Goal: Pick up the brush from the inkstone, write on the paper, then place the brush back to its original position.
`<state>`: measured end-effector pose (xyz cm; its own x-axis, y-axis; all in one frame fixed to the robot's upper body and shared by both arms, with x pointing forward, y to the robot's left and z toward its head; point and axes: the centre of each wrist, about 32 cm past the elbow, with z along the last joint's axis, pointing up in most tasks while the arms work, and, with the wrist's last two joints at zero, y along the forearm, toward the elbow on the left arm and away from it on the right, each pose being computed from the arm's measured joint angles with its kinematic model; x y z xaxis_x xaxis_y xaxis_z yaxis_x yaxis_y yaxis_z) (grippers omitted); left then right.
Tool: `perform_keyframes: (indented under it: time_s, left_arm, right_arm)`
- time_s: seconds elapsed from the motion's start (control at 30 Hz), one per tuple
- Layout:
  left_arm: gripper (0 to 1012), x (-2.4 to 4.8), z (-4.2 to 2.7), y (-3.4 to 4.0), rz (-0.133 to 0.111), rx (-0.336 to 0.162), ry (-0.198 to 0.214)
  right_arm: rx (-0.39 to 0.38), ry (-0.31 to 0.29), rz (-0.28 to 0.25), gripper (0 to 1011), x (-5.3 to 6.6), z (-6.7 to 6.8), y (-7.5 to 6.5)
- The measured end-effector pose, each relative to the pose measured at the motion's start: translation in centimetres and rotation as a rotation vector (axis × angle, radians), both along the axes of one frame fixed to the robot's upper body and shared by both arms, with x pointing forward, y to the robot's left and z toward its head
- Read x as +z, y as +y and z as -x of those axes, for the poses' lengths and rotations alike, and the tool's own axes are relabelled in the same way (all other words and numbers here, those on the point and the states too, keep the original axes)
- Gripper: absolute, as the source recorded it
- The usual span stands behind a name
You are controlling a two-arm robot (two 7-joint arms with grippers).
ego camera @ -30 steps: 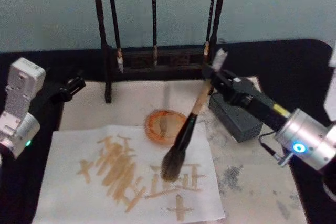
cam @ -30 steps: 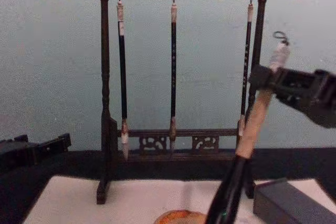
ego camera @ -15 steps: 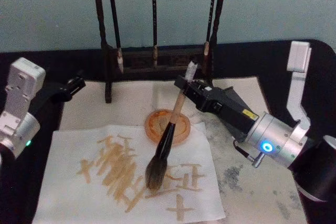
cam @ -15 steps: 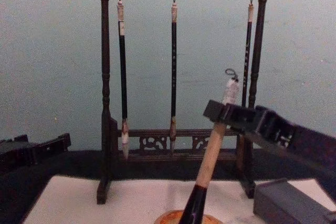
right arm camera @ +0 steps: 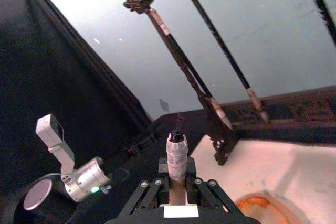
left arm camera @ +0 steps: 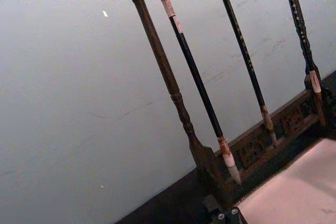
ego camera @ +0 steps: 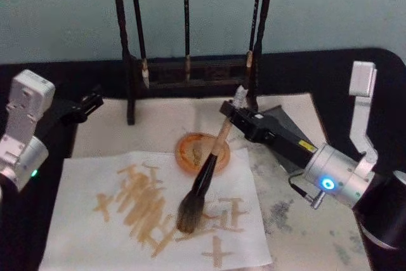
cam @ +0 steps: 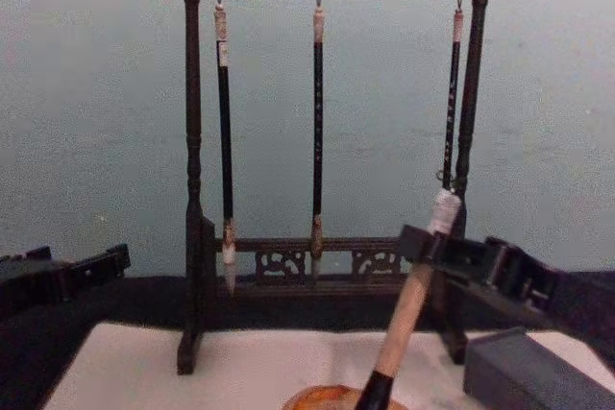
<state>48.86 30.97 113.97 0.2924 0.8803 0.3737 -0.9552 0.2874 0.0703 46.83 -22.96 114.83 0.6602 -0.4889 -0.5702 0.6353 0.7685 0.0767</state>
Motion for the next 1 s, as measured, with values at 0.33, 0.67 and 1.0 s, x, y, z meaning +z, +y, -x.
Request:
perform_keyframes:
  time_s: [0.33, 0.67, 1.0]
  left_arm:
    - [1002, 0.0, 0.0, 0.0, 0.0, 0.0, 0.0]
    - [1002, 0.0, 0.0, 0.0, 0.0, 0.0, 0.0]
    - [1002, 0.0, 0.0, 0.0, 0.0, 0.0, 0.0]
  right_arm:
    - [-0.042, 0.011, -0.01, 180, -0.4, 0.6, -1.8]
    - [-0.079, 0.005, -0.008, 180, -0.1, 1.5, -3.6]
    - [-0.107, -0.036, -0.018, 180, 1.3, 2.3, -4.9]
